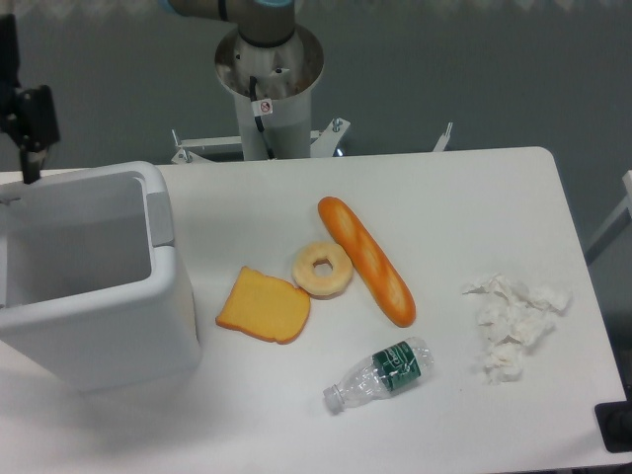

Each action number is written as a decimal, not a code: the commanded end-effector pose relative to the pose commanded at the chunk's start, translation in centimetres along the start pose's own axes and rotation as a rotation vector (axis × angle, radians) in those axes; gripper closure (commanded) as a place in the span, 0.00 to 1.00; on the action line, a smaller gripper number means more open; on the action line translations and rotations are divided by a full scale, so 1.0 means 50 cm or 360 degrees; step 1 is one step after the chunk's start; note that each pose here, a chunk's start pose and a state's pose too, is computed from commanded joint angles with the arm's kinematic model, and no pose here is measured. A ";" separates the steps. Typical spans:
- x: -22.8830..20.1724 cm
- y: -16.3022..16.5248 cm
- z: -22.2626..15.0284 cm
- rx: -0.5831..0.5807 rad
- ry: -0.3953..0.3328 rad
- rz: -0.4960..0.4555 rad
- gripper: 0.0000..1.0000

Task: Close the trash can
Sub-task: 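Press the gripper down on the lid to swing it shut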

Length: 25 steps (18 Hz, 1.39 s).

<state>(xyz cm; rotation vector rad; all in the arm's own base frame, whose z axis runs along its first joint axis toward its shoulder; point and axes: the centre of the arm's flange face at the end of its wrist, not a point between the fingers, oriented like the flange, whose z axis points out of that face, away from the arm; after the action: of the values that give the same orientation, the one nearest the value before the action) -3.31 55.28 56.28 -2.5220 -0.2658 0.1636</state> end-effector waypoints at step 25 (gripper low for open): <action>-0.234 0.041 0.087 -0.0140 -0.0169 -0.0264 0.00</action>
<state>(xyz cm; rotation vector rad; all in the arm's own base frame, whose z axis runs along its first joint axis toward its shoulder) -15.13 53.39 52.21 -2.5674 -0.5337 0.2245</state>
